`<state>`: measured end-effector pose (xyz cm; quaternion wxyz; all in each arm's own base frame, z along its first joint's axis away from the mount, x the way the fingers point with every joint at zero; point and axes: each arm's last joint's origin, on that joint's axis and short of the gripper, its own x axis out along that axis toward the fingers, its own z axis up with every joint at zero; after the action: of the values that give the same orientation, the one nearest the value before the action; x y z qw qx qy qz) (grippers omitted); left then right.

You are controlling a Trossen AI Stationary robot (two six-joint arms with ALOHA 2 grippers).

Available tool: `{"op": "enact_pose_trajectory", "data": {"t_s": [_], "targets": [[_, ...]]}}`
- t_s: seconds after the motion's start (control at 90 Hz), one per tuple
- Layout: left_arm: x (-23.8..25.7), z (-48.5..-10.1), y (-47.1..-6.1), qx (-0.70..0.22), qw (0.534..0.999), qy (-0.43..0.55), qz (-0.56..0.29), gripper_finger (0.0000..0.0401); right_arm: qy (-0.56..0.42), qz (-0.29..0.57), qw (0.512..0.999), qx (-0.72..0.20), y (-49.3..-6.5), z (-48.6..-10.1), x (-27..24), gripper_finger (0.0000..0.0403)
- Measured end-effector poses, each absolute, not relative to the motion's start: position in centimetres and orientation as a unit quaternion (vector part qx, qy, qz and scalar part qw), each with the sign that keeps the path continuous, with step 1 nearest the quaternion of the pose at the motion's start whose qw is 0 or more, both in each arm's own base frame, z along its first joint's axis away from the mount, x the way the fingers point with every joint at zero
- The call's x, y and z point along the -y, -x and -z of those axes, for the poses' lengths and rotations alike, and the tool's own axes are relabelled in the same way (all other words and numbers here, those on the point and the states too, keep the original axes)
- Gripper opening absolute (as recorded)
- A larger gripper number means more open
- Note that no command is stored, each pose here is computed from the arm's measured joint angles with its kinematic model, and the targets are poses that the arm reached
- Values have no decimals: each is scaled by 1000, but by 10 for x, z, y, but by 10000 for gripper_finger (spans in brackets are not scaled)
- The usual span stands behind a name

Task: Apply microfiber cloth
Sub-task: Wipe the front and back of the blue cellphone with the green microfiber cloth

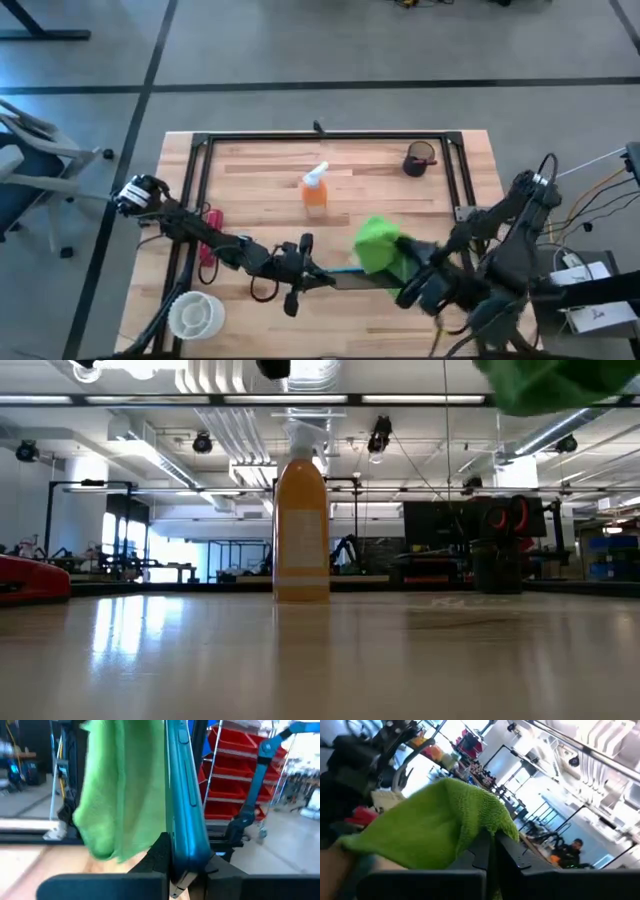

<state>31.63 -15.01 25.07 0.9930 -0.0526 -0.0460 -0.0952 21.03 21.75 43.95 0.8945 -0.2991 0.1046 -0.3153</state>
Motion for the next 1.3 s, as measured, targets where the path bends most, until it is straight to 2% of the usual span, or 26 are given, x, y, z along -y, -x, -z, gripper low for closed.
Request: {"op": "enact_pose_trajectory", "data": {"t_s": [0.189,0.322,0.456,0.556,0.644,0.722,0.767,1.0,1.3], "targets": [[145,-247,-317,33,991,-132,-3,7,232,297,923,-80,-194,-460,-198,0],[139,-247,-317,-3,946,-309,-95,7,187,252,947,-65,-193,-463,-197,0],[131,-249,-318,-66,849,-496,-166,7,167,236,955,-63,-198,-456,-202,0],[127,-251,-319,-115,742,-636,-176,7,145,226,961,-66,-204,-444,-210,0],[127,-250,-319,-142,664,-715,-167,7,134,233,960,-72,-213,-430,-217,0],[126,-250,-319,-167,613,-754,-167,7,136,240,958,-82,-222,-417,-222,0],[125,-250,-319,-181,600,-760,-172,7,133,247,956,-86,-229,-408,-225,0],[126,-249,-317,-207,587,-763,-175,7,122,297,941,-112,-271,-357,-231,0],[153,-252,-308,-171,587,-777,-146,6,125,323,923,-170,-329,-297,-220,0]]}}
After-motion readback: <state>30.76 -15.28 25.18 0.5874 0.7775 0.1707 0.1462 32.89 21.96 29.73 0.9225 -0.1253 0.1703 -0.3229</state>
